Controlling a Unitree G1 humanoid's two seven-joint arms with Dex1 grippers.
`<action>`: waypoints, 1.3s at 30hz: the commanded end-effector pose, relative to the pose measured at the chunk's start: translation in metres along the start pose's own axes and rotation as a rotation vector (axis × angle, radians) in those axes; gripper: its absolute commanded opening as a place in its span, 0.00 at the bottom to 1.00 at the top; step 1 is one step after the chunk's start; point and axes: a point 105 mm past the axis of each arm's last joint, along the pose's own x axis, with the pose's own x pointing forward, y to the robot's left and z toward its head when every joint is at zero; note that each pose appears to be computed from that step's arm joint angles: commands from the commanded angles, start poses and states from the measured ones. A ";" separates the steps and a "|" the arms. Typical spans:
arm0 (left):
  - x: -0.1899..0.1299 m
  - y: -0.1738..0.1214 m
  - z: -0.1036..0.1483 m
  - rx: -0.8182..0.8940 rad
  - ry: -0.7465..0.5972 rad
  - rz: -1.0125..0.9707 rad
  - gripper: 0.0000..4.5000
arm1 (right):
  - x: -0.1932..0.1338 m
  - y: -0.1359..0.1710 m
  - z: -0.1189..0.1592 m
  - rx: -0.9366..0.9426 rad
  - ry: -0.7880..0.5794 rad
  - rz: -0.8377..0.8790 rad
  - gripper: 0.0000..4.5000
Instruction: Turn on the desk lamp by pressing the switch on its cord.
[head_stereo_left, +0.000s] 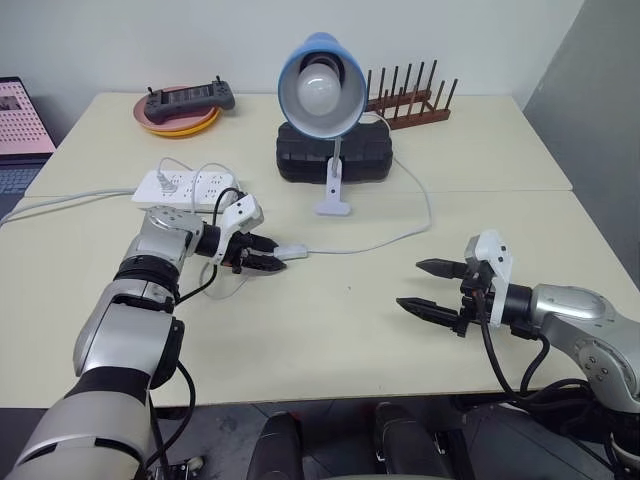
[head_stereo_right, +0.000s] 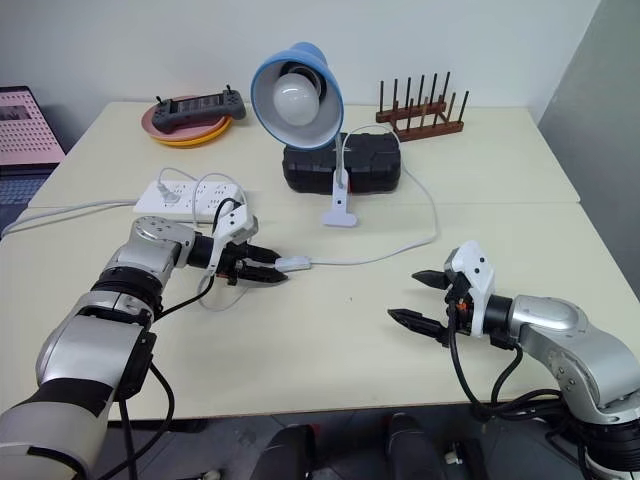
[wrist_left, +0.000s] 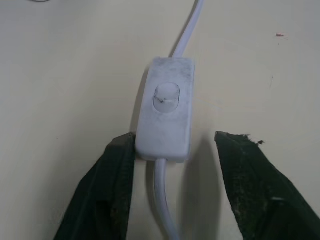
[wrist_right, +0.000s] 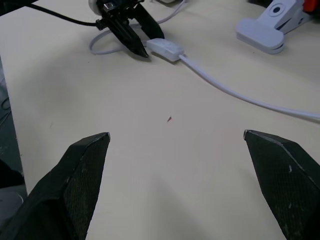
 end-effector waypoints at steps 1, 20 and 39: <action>0.002 -0.002 0.001 0.011 0.002 -0.019 0.33 | -0.005 0.002 0.009 -0.036 -0.035 -0.017 1.00; 0.056 -0.077 0.101 0.112 -0.529 0.146 0.24 | 0.014 0.018 0.004 0.704 -0.346 -0.102 1.00; 0.065 -0.110 0.109 0.079 -0.573 0.181 0.24 | 0.055 -0.005 0.024 0.846 -0.349 -0.130 1.00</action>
